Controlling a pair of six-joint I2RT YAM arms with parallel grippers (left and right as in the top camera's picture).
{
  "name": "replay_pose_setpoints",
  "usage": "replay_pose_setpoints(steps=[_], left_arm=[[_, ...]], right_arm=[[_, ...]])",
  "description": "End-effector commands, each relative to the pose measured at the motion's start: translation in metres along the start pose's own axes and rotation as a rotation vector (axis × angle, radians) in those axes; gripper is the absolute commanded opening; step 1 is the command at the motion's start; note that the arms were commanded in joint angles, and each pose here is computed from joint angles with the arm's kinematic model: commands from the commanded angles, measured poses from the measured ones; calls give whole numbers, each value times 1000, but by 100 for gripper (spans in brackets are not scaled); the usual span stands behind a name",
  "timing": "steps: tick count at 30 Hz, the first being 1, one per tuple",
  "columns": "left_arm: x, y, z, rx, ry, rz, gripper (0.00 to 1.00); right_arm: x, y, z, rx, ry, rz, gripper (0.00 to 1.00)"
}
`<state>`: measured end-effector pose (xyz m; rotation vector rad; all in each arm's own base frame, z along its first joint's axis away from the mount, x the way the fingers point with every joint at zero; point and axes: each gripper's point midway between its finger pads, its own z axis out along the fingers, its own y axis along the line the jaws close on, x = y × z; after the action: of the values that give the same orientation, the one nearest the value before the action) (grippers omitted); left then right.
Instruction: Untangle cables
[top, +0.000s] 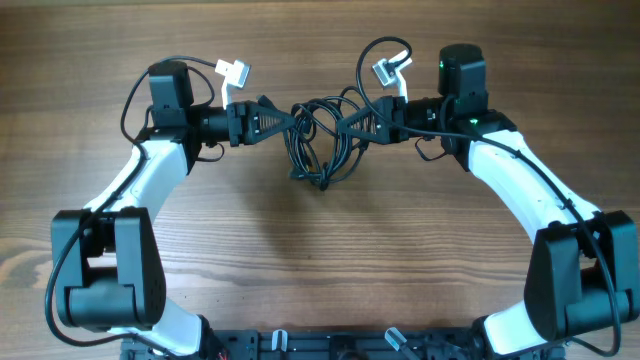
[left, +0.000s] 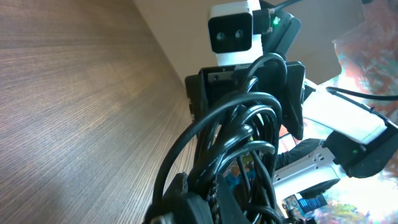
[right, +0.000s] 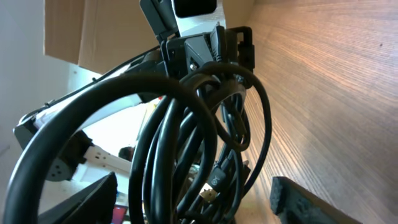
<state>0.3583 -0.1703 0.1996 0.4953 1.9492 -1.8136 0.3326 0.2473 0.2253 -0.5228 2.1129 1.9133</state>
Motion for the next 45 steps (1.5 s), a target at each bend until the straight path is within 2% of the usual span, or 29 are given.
replay_pose_setpoints(steps=[1,3,5,7,10,11,12,14,16,17,19,21,23,25,27,30,34,37,41,45], left_arm=[[-4,-17,-1,44,9,144,6],[-1,-24,-2,87,19,219,6],[-1,-24,-2,87,18,239,7],[-1,-24,-2,87,18,247,7],[-1,-24,-2,88,15,308,5],[-1,-24,-2,88,14,337,4],[-1,-24,-2,88,13,361,4],[-1,-24,-2,84,11,380,4],[-3,-20,-2,59,7,377,4],[-3,-7,-1,-9,-2,329,4],[0,1,-1,-47,-1,269,4],[2,1,-1,-48,-1,190,4],[1,4,-2,-65,-7,101,4],[-7,36,-7,-250,-78,-162,4],[-10,53,-12,-341,-142,-344,4],[-12,60,-15,-360,-209,-598,4],[-9,59,-15,-330,-251,-887,4],[4,61,-15,-341,-246,-1022,4],[15,57,-16,-322,-214,-1114,4],[15,40,-15,-221,-174,-1232,4]], right_arm=[[-5,5,1,4,-4,-192,91],[-6,4,-1,10,-10,-310,91],[-9,-1,-3,38,-23,-352,93],[-21,-25,-9,180,-80,-289,95],[-31,-91,-42,562,-182,-156,98],[-27,-117,-63,737,-204,-96,99],[-23,-129,-74,824,-207,-61,100],[-10,-143,-87,925,-191,-3,100],[-2,-145,-87,930,-157,5,100],[8,-134,-73,829,-116,38,93],[12,-116,-56,689,-89,45,80],[10,-91,-47,586,-76,34,73],[8,-66,-46,554,-55,10,72],[15,-40,-44,550,-13,-36,73],[26,-31,-34,546,40,-91,73],[48,-42,-15,653,157,-169,73],[44,-52,0,785,193,-318,77],[25,-45,-2,792,157,-424,77],[-11,1,-20,790,18,-516,79],[-12,-19,-43,953,5,-450,78]])
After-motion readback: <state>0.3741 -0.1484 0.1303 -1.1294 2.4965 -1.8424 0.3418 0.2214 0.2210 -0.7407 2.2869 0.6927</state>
